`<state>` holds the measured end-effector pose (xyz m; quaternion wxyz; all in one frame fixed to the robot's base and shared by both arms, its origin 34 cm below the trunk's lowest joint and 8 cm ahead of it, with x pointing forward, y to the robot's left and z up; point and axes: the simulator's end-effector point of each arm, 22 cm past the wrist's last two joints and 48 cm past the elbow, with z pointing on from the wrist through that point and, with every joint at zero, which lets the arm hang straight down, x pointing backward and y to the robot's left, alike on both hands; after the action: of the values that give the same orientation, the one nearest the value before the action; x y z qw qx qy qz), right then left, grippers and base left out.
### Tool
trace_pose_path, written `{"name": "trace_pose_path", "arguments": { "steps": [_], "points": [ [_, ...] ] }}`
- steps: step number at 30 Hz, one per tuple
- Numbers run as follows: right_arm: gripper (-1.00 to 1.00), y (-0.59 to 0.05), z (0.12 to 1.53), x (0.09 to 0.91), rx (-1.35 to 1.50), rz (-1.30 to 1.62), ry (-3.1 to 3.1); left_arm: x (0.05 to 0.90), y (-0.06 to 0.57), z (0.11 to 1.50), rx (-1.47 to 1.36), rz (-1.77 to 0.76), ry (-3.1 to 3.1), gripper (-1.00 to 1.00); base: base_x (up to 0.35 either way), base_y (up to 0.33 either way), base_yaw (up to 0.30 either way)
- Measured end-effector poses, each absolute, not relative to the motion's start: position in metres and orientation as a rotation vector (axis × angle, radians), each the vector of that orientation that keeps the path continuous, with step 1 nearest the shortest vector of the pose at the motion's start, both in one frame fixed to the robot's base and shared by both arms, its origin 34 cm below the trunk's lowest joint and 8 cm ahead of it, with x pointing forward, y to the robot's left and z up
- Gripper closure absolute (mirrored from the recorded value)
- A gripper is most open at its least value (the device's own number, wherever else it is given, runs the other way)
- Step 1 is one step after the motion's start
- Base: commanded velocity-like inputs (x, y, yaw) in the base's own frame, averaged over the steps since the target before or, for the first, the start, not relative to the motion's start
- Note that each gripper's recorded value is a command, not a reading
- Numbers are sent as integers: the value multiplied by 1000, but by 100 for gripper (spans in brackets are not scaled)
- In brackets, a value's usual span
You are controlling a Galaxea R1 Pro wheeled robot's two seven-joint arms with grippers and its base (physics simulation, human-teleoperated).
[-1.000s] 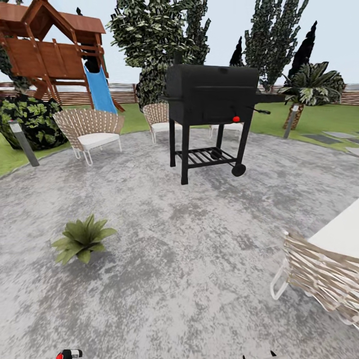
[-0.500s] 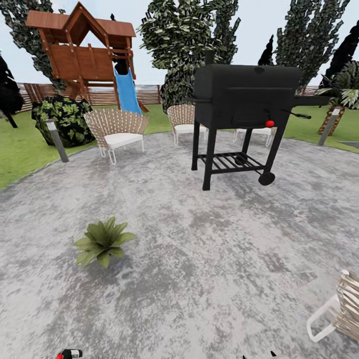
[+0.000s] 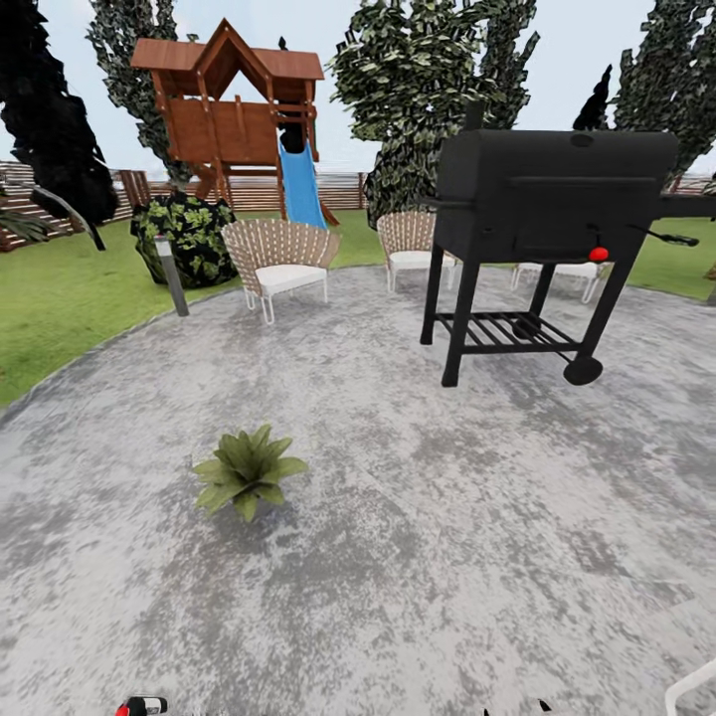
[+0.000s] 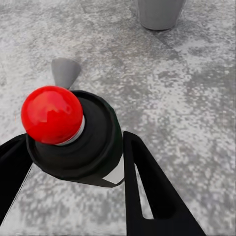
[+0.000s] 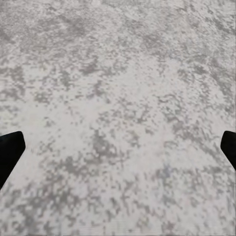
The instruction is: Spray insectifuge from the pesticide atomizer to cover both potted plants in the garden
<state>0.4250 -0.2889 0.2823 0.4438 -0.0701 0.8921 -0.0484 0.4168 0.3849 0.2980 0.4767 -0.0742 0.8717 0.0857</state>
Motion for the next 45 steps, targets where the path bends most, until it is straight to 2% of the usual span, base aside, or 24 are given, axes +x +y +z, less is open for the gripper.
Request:
{"name": "trace_pose_path", "arguments": {
  "steps": [16, 29, 38, 45],
  "points": [
    [-100, -289, 285, 428, -173, -120, 2204, 419, 385, 301, -183, 208, 2121, 100, 3, -2, 271],
    [-100, -289, 287, 429, -173, -121, 2198, 421, 385, 303, -184, 208, 2115, 100, 74, -108, 271],
    [-100, -289, 288, 430, -172, -121, 2194, 421, 385, 304, -184, 208, 2112, 100, 211, -145, 269],
    [-100, -286, 289, 431, -173, -114, 2193, 423, 390, 306, -176, 214, 2108, 100, 240, -172, 63]
  ]
}}
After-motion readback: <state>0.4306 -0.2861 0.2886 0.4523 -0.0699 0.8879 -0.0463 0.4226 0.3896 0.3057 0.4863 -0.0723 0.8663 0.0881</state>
